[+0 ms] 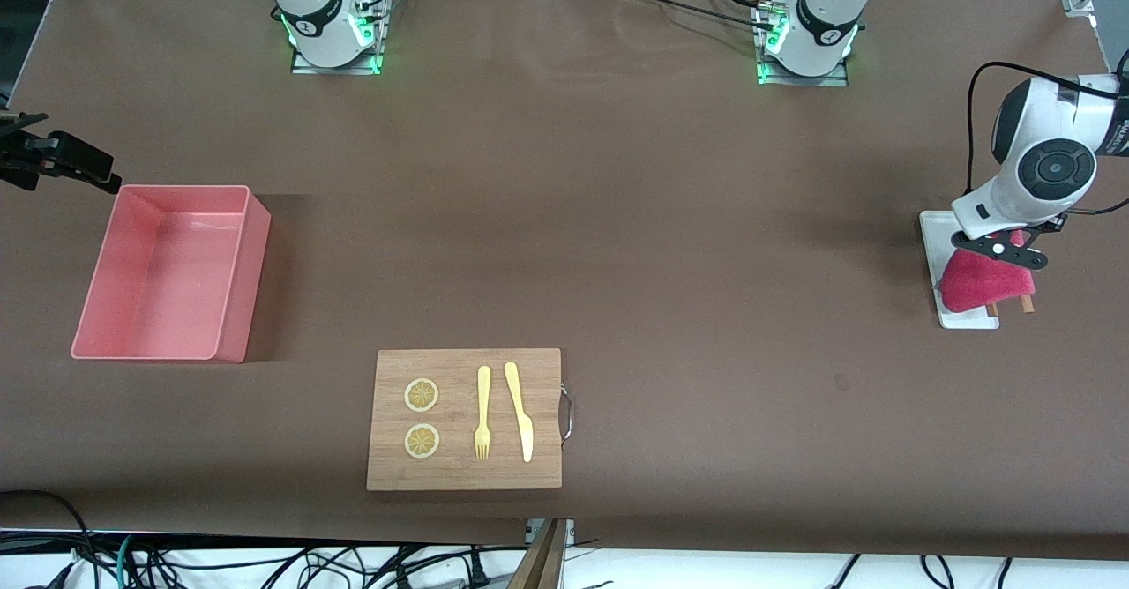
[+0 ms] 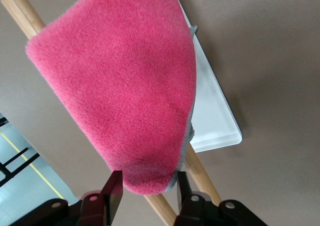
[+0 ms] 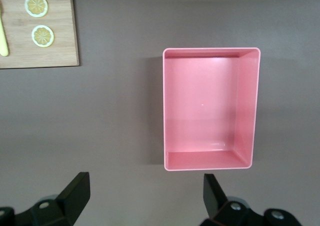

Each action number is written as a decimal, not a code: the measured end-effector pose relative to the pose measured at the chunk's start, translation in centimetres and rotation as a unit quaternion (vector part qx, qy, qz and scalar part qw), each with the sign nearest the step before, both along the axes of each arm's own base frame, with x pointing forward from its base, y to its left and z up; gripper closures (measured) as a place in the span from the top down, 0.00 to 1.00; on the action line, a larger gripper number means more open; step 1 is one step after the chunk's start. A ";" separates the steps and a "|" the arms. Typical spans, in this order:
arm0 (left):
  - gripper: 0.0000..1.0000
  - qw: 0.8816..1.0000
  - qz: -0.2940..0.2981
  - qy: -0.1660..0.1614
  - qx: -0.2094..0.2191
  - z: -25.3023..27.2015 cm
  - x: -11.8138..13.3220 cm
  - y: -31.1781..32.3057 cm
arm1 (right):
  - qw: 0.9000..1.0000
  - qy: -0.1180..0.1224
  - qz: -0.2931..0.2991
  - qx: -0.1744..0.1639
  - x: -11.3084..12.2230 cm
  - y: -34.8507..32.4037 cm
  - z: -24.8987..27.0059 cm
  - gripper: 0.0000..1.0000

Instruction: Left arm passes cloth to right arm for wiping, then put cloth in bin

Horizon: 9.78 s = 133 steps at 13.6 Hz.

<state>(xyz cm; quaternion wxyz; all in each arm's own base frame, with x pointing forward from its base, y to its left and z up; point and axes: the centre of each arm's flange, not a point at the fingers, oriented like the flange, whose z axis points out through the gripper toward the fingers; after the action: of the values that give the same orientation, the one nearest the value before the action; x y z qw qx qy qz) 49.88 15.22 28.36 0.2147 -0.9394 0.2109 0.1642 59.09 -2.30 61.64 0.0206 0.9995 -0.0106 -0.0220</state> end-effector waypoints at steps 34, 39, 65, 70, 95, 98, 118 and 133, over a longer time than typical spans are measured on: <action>0.02 0.977 0.144 0.059 -0.149 20.3 4.0 -21.2 | 0.846 0.017 -0.477 0.238 7.1 31.1 -15.8 1.00; 0.02 0.918 0.286 0.089 -0.259 19.8 3.8 -31.8 | 0.800 0.039 -0.536 0.267 6.4 36.9 -19.8 1.00; 0.02 0.717 0.557 0.064 -0.414 23.7 6.0 -52.4 | 0.775 0.110 -0.547 0.298 -0.6 50.1 -29.5 0.01; 0.02 0.717 0.557 0.065 -0.414 23.6 6.1 -52.4 | 0.763 0.103 -0.558 0.309 1.3 48.2 -28.6 0.01; 0.02 0.716 0.557 0.065 -0.415 23.6 6.2 -52.4 | 0.813 0.220 -0.493 0.217 2.9 39.0 -26.0 0.99; 0.02 0.716 0.557 0.065 -0.415 23.6 6.2 -52.4 | 0.811 0.254 -0.492 0.190 0.4 40.6 -28.6 0.99; 0.02 0.716 0.557 0.065 -0.415 23.7 6.2 -52.4 | 0.792 0.340 -0.485 0.148 -4.5 43.8 -29.6 0.02; 1.00 0.773 0.519 0.021 -0.364 26.3 7.6 -48.1 | 0.854 0.311 -0.408 0.088 -5.5 40.4 -34.4 0.02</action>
<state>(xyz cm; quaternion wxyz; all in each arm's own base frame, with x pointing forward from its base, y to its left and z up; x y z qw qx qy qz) 57.44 -32.93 54.61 -0.2653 -0.9105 -0.2603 0.1815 53.60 38.10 27.28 -0.0764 0.8440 -0.4087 -0.3387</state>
